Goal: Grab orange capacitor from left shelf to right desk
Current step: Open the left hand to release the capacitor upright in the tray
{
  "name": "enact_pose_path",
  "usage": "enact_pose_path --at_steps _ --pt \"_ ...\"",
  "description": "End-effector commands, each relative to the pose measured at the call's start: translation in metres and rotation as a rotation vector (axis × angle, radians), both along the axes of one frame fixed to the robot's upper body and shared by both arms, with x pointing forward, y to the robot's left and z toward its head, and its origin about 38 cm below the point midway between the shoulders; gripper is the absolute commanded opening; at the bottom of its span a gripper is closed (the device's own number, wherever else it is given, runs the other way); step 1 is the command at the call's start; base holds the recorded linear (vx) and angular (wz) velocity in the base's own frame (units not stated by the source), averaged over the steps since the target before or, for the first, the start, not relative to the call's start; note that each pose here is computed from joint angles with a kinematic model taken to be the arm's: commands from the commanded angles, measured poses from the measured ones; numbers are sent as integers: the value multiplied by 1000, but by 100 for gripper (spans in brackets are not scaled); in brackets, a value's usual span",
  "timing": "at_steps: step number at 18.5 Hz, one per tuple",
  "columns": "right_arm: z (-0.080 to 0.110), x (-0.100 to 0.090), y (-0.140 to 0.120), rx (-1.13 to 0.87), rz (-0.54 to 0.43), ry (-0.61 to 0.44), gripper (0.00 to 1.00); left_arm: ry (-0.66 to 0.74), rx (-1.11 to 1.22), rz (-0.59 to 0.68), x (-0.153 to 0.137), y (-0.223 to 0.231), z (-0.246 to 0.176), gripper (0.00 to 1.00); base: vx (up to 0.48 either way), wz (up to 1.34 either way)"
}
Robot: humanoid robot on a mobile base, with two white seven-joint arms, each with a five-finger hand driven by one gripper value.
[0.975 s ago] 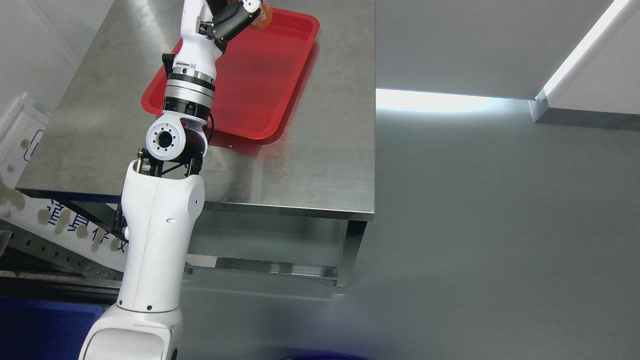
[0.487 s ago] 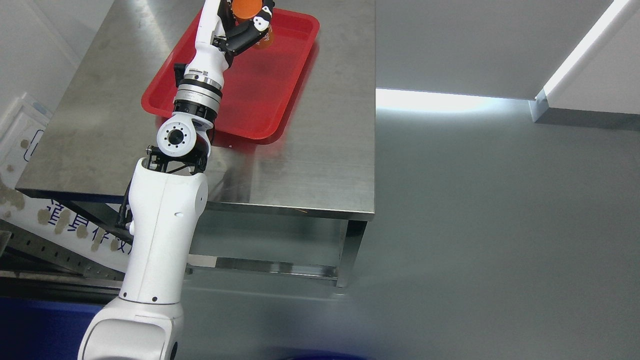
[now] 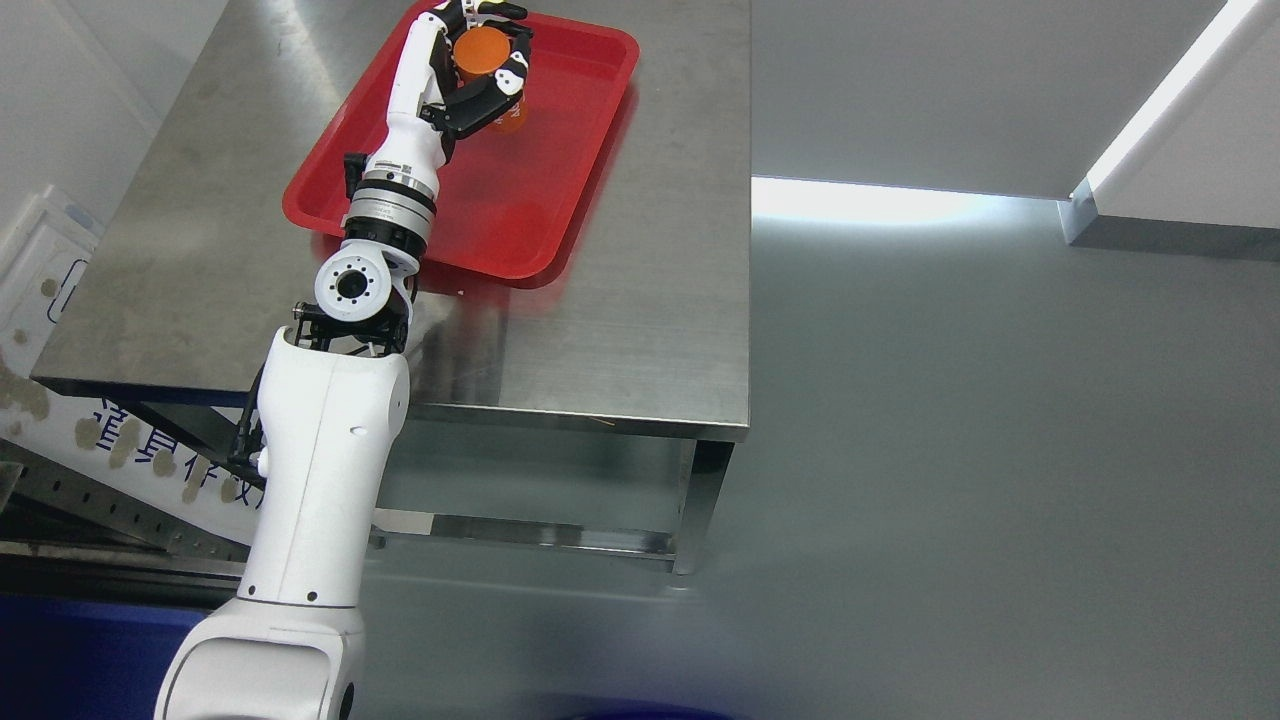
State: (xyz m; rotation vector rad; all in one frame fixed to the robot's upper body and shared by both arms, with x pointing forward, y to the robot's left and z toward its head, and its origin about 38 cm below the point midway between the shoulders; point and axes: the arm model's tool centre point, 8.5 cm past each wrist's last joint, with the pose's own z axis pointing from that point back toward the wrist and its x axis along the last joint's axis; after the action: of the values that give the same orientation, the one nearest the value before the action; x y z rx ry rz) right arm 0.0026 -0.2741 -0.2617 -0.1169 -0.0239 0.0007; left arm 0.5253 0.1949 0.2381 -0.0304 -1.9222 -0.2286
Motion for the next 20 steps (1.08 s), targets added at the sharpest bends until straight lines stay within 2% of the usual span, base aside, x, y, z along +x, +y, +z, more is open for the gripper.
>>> enact_pose_path --at_steps 1,4,6,8,10,11,15,17,20 --pt "1 -7 -11 -17 -7 1 100 102 20 73 1 30 -41 4 0 0" --pt "1 -7 -11 -17 -7 1 100 119 23 75 -2 30 -50 4 0 0" --pt "1 -7 -11 -17 -7 1 100 116 23 75 -2 30 -49 9 0 0" --pt "1 -7 -11 -17 -7 1 100 113 31 58 1 24 -43 42 0 0" --pt "1 -7 -11 -17 -8 3 100 157 40 53 5 20 -42 68 0 0" --pt "1 -7 -11 -17 -7 1 100 169 44 48 6 18 -42 75 0 0" --pt "1 -7 -11 -17 -7 1 100 130 40 46 11 16 -23 86 0 0" --pt "1 -7 -11 -17 -8 3 100 57 28 36 14 13 9 96 0 0" --pt "1 -7 -11 -17 -7 1 100 -73 -72 -21 11 7 68 99 0 0"
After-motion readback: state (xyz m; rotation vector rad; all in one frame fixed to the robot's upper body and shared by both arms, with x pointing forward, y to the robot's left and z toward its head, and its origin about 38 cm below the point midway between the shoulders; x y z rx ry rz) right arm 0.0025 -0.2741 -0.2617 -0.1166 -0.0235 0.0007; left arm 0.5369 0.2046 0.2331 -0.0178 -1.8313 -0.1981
